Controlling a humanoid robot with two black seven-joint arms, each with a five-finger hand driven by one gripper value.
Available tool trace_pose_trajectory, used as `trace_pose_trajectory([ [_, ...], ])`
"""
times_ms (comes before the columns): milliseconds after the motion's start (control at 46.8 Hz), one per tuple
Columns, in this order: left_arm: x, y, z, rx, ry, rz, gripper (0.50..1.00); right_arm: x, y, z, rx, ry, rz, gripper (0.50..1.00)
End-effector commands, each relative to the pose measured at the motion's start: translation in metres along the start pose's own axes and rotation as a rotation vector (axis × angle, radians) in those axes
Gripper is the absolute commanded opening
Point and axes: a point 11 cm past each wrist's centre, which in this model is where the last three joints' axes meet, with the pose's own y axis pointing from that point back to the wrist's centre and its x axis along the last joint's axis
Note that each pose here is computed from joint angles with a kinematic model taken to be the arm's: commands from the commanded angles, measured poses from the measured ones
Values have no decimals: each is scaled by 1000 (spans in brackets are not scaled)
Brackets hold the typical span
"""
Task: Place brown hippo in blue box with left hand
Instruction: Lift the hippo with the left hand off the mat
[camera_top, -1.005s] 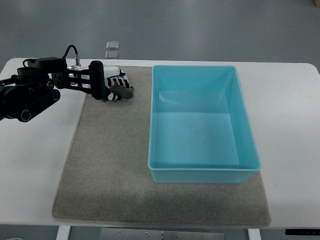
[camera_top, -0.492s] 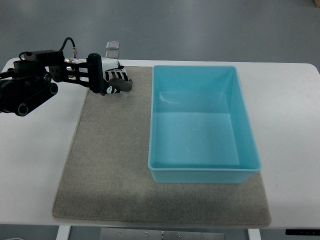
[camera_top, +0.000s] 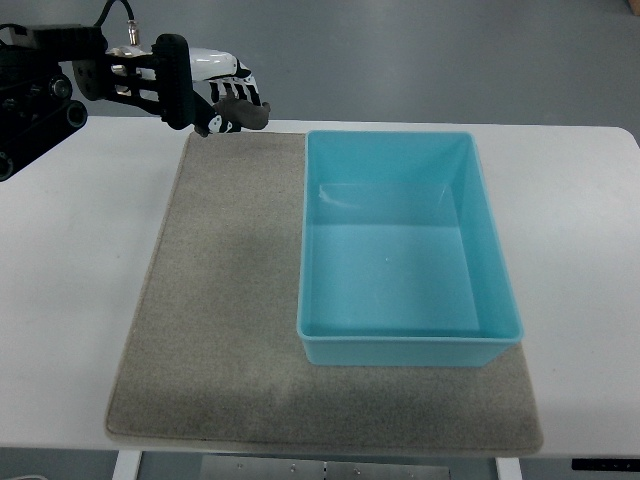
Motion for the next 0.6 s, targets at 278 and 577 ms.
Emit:
trace_pose_trajectory([
  [278, 14, -7, 87, -227, -96, -5, 500, 0, 0, 0, 0, 0, 0, 936],
  [577, -16, -28, 142, -357, -116, -68, 500, -1, 0, 0, 0, 0, -2, 936],
])
